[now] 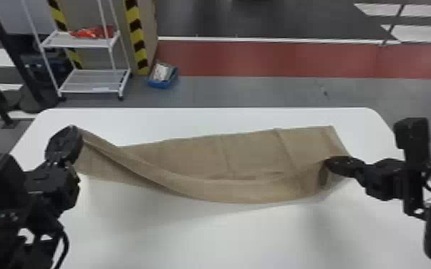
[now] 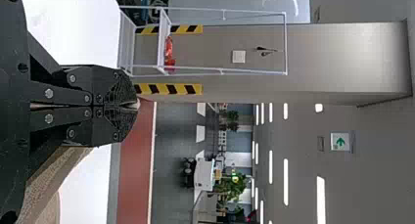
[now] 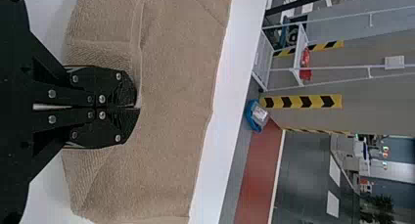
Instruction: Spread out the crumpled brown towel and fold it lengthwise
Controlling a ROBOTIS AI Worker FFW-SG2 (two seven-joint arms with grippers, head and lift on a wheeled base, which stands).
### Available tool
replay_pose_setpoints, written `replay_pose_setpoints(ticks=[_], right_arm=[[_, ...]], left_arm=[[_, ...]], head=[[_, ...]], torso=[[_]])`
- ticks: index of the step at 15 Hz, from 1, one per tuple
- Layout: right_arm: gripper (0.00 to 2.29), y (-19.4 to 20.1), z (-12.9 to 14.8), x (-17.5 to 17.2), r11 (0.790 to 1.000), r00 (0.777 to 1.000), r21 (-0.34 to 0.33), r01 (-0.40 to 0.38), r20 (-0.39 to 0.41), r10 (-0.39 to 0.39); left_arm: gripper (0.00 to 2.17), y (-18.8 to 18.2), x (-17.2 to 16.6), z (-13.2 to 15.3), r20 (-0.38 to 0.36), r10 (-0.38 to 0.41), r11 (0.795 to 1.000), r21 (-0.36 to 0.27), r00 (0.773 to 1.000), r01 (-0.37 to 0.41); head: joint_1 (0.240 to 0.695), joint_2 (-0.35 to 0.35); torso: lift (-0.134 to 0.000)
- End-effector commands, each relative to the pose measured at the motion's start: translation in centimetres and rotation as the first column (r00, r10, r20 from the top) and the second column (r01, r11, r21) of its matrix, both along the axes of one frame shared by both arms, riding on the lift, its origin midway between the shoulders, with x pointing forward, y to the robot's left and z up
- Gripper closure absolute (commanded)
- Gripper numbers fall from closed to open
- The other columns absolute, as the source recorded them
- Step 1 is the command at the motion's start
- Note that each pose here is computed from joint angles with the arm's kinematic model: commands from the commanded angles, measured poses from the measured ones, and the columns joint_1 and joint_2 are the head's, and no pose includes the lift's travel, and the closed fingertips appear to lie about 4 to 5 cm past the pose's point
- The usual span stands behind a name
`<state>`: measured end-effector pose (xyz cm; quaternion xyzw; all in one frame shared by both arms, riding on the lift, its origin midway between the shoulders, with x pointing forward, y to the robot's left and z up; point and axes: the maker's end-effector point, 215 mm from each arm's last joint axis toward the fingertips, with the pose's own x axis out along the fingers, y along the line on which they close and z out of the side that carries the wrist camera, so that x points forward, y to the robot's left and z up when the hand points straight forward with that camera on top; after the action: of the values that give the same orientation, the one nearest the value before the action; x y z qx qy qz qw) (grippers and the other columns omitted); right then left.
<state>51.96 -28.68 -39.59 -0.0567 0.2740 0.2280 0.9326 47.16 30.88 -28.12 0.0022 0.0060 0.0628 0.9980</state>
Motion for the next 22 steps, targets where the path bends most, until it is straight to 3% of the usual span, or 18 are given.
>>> replay_pose_setpoints(ticks=[1, 2, 4, 5, 7, 9, 13, 16, 18, 22], right_arm=[[1.5, 1.6, -2.2, 0.0, 0.999, 0.999, -0.029, -0.043, -0.024, 0.042], [1.44, 1.4, -2.7, 0.3, 0.998, 0.999, -0.057, -0.028, -0.02, 0.027], [0.12, 0.6, -3.3, 0.3, 0.994, 1.0, -0.106, 0.006, -0.01, -0.007], [0.0, 0.1, -3.1, -0.2, 0.992, 1.0, -0.123, 0.013, 0.006, -0.012], [0.0, -0.8, -2.3, -1.3, 0.989, 0.999, -0.148, 0.014, 0.048, -0.006], [0.14, -1.5, -1.3, -3.1, 0.989, 0.996, -0.146, 0.012, 0.085, 0.0], [0.23, -0.7, -2.1, -5.4, 0.982, 0.994, -0.186, -0.023, 0.1, 0.042], [0.29, -0.6, -3.3, -5.7, 0.956, 0.991, -0.292, 0.002, 0.125, 0.036], [0.29, -0.3, -4.2, -5.5, 0.921, 0.99, -0.39, 0.022, 0.134, 0.033], [0.29, 1.6, -5.4, -5.4, 0.911, 0.992, -0.413, 0.003, 0.116, 0.049]], left_arm=[[1.44, 0.2, 0.1, -0.7, -0.008, 0.003, 1.0, 0.006, 1.0, -0.003], [1.44, 0.3, 0.3, -0.8, -0.01, 0.005, 1.0, 0.006, 1.0, -0.005], [1.44, 0.1, 0.5, -1.0, -0.012, 0.002, 1.0, 0.008, 1.0, -0.002], [1.44, 0.0, 0.5, -1.2, -0.015, 0.0, 1.0, 0.006, 1.0, 0.001], [1.44, 0.1, 0.5, -1.0, -0.01, 0.0, 1.0, 0.01, 1.0, 0.0], [1.44, 0.2, 0.6, -1.0, -0.01, 0.002, 1.0, 0.009, 1.0, -0.002], [1.44, 0.1, 0.8, -1.2, -0.012, 0.0, 1.0, 0.008, 1.0, 0.0], [1.44, 0.1, 0.9, -1.0, -0.009, 0.0, 1.0, 0.009, 1.0, 0.001], [1.44, 0.1, 0.9, -1.1, -0.01, -0.001, 1.0, 0.009, 1.0, 0.001], [1.44, 0.1, 0.9, -1.2, -0.01, 0.0, 1.0, 0.012, 1.0, 0.0]], head=[[0.695, 0.016], [0.695, 0.025], [0.695, 0.038], [0.695, 0.035], [0.695, 0.03], [0.695, 0.018], [0.695, 0.012], [0.695, 0.015], [0.695, 0.014], [0.695, 0.028]], torso=[[-0.124], [-0.124], [-0.124], [-0.124], [-0.124], [-0.124], [-0.124], [-0.124], [-0.124], [-0.124]])
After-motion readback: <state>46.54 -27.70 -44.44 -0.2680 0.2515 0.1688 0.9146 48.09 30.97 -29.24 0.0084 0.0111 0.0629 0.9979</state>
